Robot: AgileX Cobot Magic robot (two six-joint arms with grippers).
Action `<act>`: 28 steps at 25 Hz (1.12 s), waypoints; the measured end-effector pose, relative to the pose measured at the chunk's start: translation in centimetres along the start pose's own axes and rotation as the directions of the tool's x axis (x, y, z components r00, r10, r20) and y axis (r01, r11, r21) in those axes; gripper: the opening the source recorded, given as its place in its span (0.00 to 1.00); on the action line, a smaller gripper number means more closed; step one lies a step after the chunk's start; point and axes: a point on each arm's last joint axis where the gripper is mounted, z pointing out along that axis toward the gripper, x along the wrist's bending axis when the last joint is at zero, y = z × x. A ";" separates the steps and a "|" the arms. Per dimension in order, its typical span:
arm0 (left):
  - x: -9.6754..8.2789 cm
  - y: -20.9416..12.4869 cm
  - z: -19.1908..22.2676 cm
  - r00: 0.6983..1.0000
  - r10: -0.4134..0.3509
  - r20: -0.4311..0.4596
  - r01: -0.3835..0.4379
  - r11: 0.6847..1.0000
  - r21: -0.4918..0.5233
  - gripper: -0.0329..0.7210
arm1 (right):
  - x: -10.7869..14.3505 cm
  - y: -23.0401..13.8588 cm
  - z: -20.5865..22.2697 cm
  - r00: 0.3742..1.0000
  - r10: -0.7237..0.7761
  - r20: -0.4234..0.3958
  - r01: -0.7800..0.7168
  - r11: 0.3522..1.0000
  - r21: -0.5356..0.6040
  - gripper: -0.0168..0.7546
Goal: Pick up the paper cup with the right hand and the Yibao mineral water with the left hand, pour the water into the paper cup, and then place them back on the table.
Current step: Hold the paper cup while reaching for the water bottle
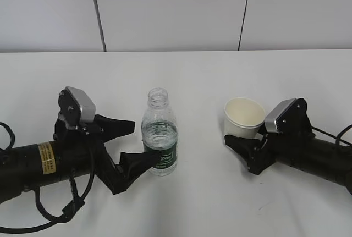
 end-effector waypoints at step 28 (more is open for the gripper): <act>-0.4 -0.3 4.6 0.998 -0.033 0.059 0.034 0.999 -0.016 0.83 | 0.0 0.0 0.0 1.000 -0.001 -0.001 0.001 1.000 0.000 0.73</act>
